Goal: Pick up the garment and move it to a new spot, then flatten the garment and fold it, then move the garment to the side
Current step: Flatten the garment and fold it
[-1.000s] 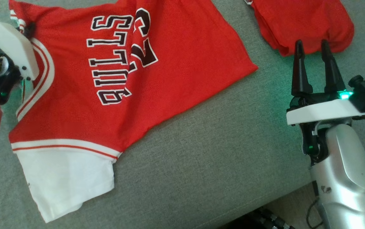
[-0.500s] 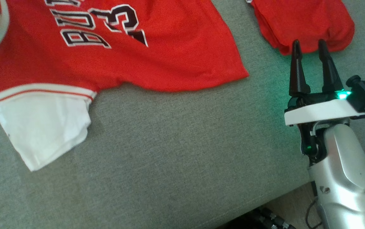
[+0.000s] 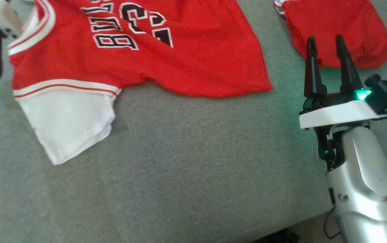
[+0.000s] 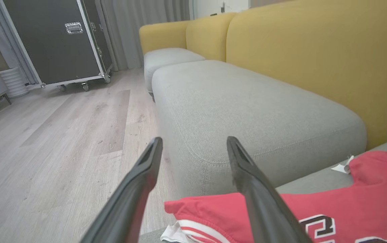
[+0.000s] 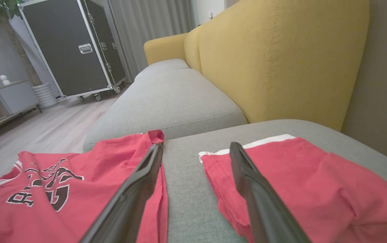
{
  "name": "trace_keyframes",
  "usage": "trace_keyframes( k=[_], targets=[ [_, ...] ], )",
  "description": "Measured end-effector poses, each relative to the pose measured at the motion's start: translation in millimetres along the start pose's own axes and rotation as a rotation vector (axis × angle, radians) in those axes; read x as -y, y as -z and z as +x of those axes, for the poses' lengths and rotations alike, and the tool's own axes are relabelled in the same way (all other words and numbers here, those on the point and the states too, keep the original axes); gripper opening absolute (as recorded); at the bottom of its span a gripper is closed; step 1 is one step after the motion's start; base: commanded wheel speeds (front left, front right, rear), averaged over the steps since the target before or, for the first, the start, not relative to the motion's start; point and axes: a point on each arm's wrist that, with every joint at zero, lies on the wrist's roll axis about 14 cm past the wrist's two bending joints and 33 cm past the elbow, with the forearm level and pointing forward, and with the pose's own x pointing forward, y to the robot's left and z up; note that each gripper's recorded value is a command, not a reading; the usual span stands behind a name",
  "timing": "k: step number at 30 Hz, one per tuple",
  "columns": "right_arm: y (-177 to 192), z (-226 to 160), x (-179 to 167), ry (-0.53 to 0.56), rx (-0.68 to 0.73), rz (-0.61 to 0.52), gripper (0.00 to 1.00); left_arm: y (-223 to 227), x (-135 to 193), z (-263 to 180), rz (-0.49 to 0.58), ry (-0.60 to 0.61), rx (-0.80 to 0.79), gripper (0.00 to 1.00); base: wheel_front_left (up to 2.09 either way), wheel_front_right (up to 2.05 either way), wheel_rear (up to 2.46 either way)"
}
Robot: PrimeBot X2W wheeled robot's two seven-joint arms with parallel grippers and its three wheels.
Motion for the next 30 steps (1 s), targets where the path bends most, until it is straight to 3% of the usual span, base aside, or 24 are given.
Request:
trace_keyframes(
  k=[10,21,30],
  targets=[
    [-25,-6,-30,-0.074,0.071,-0.017,1.00,-34,5,-78,-0.172,-0.033,0.166,1.00,0.00,0.00,0.00],
    [-21,-38,-61,-0.147,0.055,0.014,1.00,15,31,-216,-0.213,-0.140,0.159,1.00,0.00,0.00,0.00],
    [-16,-46,-76,-0.189,0.041,0.030,1.00,46,44,-248,-0.239,-0.157,0.092,1.00,0.00,0.00,0.00]
  ],
)
